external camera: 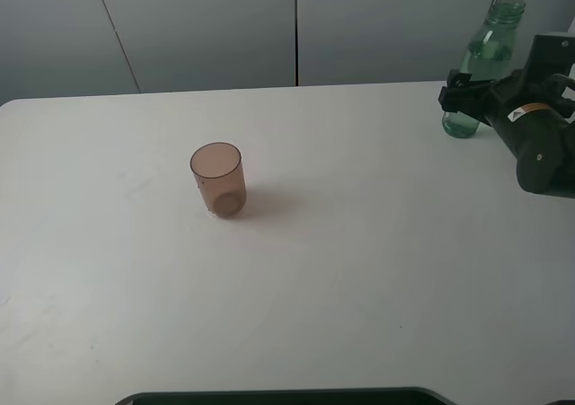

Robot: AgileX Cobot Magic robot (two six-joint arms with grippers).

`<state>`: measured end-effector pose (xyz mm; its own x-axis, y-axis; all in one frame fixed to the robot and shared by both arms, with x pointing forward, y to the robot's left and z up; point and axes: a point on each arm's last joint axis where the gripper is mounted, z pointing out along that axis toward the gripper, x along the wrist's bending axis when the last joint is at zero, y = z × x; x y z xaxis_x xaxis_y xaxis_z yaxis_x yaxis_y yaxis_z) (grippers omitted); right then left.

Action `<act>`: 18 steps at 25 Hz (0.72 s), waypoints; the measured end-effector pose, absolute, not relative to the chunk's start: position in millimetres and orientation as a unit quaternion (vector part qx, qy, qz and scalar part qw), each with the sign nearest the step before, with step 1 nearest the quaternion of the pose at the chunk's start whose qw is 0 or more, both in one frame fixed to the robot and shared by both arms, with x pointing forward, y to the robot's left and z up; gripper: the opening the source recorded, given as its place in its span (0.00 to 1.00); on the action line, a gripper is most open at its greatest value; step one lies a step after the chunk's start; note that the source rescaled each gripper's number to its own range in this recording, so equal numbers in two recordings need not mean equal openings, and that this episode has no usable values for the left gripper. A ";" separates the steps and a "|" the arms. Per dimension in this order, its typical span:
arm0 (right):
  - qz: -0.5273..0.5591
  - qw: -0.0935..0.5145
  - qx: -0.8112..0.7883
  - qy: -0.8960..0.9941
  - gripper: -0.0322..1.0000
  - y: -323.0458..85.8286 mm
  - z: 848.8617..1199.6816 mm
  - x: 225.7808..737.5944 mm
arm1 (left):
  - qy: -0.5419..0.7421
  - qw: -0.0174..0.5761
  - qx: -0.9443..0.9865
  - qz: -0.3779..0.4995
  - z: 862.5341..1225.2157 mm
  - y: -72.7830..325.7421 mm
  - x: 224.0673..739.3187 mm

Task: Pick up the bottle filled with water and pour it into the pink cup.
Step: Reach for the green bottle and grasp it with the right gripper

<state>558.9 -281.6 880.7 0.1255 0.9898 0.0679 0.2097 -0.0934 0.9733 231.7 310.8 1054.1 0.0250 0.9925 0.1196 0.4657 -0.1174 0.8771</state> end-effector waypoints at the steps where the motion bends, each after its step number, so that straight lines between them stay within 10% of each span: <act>1: 0.430 0.451 0.602 0.499 1.00 -282.9 878.4 561.1 | 0.575 0.333 0.634 0.396 1054.1 310.8 231.7; 18: 0.437 0.462 0.594 0.493 1.00 -291.7 861.1 601.7 | 0.576 0.333 0.633 0.396 1054.1 310.8 231.7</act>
<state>601.7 -291.7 861.1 0.1319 0.9892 0.0641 0.1818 -0.0877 0.9794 231.7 310.8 1054.1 0.0239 0.9928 0.1175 0.4658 -0.1150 0.8774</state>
